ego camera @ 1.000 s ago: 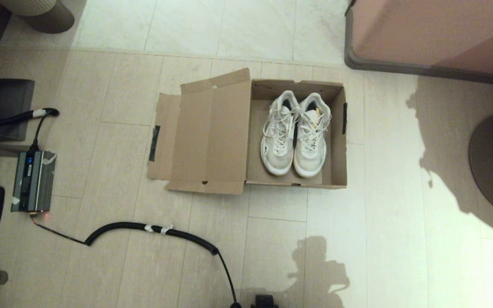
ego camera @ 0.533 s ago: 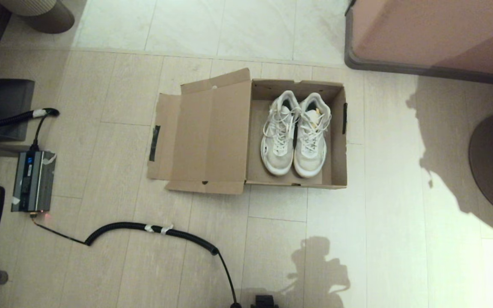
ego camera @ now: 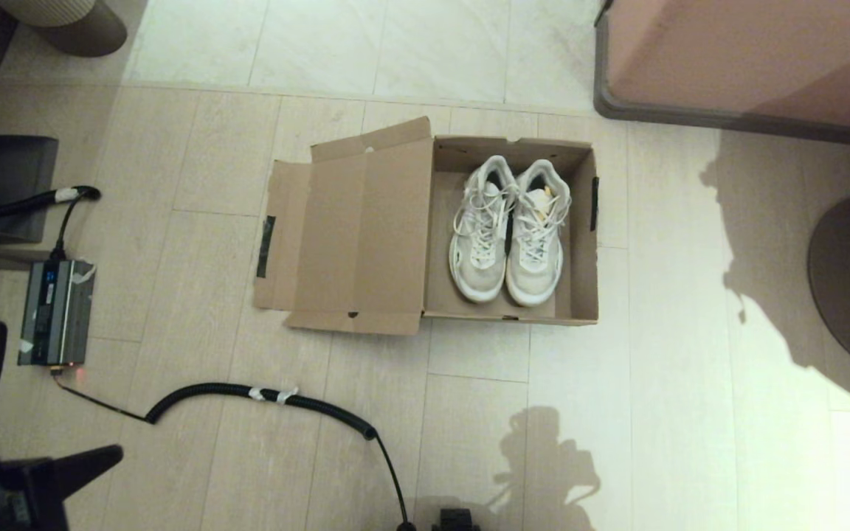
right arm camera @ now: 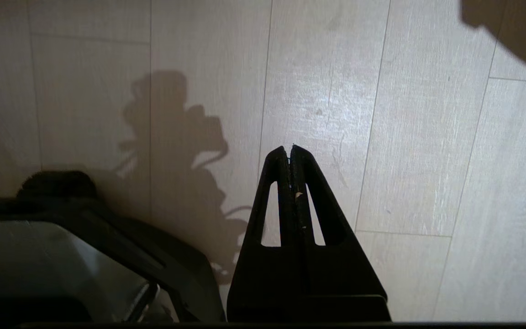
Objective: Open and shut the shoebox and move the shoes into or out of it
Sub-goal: Close the shoe box
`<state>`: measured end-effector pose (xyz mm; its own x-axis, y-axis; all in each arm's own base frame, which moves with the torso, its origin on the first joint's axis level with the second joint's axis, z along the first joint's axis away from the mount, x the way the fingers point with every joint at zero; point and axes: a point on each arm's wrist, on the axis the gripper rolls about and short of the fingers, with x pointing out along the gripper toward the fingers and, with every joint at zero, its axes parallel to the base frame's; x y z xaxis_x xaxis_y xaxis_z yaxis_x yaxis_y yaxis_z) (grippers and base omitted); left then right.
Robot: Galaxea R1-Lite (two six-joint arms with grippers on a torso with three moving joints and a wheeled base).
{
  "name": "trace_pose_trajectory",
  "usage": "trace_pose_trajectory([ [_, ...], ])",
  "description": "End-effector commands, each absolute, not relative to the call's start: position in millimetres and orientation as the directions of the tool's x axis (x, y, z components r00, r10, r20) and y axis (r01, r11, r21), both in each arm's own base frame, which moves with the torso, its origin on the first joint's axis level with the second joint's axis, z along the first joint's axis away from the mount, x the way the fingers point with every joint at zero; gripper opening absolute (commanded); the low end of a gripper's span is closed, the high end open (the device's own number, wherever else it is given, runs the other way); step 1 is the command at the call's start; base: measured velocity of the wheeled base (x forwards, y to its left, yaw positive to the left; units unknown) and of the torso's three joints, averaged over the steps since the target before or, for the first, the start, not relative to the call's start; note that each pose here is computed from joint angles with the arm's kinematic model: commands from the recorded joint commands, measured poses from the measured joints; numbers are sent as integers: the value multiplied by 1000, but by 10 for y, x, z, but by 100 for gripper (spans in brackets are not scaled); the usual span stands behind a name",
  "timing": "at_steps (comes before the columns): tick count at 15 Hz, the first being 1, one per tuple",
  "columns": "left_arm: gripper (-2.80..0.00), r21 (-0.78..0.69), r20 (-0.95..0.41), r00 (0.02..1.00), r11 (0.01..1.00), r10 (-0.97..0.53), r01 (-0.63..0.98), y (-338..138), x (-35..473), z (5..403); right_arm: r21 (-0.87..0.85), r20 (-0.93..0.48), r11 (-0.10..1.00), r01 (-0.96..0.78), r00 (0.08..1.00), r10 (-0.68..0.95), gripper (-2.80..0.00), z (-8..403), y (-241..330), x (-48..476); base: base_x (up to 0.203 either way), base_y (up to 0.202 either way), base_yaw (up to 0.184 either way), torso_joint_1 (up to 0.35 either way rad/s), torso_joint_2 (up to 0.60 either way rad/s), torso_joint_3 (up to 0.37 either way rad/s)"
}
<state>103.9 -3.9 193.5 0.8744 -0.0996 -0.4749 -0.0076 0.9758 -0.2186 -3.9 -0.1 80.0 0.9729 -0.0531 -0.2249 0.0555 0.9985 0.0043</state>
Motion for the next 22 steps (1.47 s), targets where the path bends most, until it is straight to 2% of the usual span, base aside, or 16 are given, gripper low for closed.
trace_pose_trajectory([
  [1,-280,-228,-589,799,973,-117,-26,-50,1274,1705,26,-154,998,55,987,-50,-280,782,-3,-93,0,0,0,0,0,0],
  [4,-280,-257,-651,750,963,-113,-77,4,1358,1536,12,8,999,47,999,-47,-280,755,-5,-218,0,0,0,0,0,0],
  [8,-280,-320,-674,725,941,-143,-113,166,1791,1396,61,24,997,49,998,-51,-280,758,-8,-217,0,0,0,0,0,0],
  [12,-280,-343,-704,690,931,-166,-125,554,2538,962,104,26,993,52,998,-55,-280,759,-9,-217,0,0,0,0,0,0],
  [14,-280,-321,-656,738,943,-156,-86,775,2960,876,104,26,993,52,998,-55,-280,759,-9,-217,0,0,0,0,0,0],
  [18,-280,-258,-478,869,966,-127,0,1006,3569,1060,104,26,993,52,998,-55,-280,759,-9,-217,0,0,0,0,0,0],
  [22,-280,-207,-348,928,977,-131,60,1017,3928,746,104,25,993,52,998,-55,-280,758,-9,-217,0,0,0,0,0,0],
])
